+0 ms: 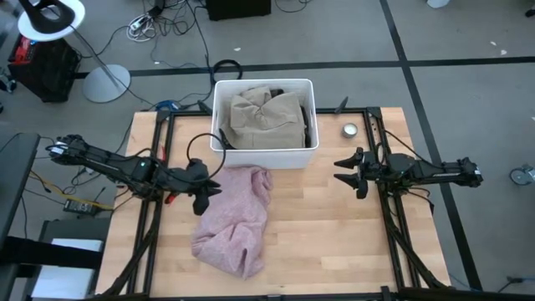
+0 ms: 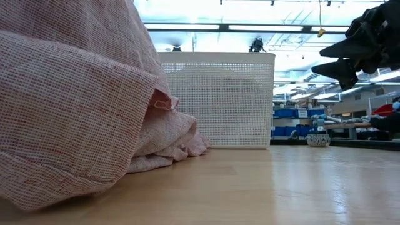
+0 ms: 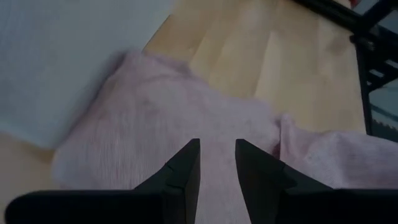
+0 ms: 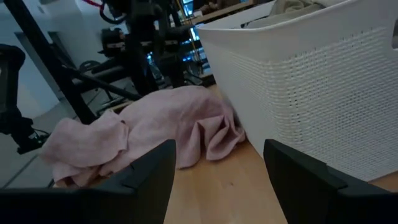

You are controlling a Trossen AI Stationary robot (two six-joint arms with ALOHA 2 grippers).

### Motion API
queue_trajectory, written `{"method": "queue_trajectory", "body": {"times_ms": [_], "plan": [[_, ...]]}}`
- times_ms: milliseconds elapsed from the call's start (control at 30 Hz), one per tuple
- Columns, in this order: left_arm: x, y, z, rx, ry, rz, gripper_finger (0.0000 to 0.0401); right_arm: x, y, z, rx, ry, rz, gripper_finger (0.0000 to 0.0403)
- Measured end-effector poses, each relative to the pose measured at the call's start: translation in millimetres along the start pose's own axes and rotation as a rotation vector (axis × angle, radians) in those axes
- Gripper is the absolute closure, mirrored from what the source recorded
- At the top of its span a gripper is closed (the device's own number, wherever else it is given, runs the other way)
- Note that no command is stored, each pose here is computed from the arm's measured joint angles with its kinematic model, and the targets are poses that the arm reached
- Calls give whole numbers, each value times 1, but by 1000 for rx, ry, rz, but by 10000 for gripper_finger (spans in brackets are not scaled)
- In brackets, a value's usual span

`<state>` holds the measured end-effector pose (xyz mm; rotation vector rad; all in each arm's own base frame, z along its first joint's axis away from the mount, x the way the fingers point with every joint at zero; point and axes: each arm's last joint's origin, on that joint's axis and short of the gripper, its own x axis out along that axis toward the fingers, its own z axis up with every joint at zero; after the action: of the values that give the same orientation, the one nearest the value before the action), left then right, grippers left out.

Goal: Sort clothes
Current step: Put the pink shirt into the white laundry organizer

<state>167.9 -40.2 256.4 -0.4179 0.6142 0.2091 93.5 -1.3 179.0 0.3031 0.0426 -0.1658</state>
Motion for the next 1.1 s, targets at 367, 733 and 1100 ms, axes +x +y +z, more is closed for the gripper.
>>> {"method": "queue_trajectory", "body": {"times_ms": [367,733,1100], "plan": [[-1,8,-13,-125,151,52,260,0,0,0,0,-2,1,157],[-1,15,-18,-150,188,167,141,0,0,0,0,-2,1,157],[18,10,-28,-247,328,200,124,0,0,1,1,-6,2,156]]}}
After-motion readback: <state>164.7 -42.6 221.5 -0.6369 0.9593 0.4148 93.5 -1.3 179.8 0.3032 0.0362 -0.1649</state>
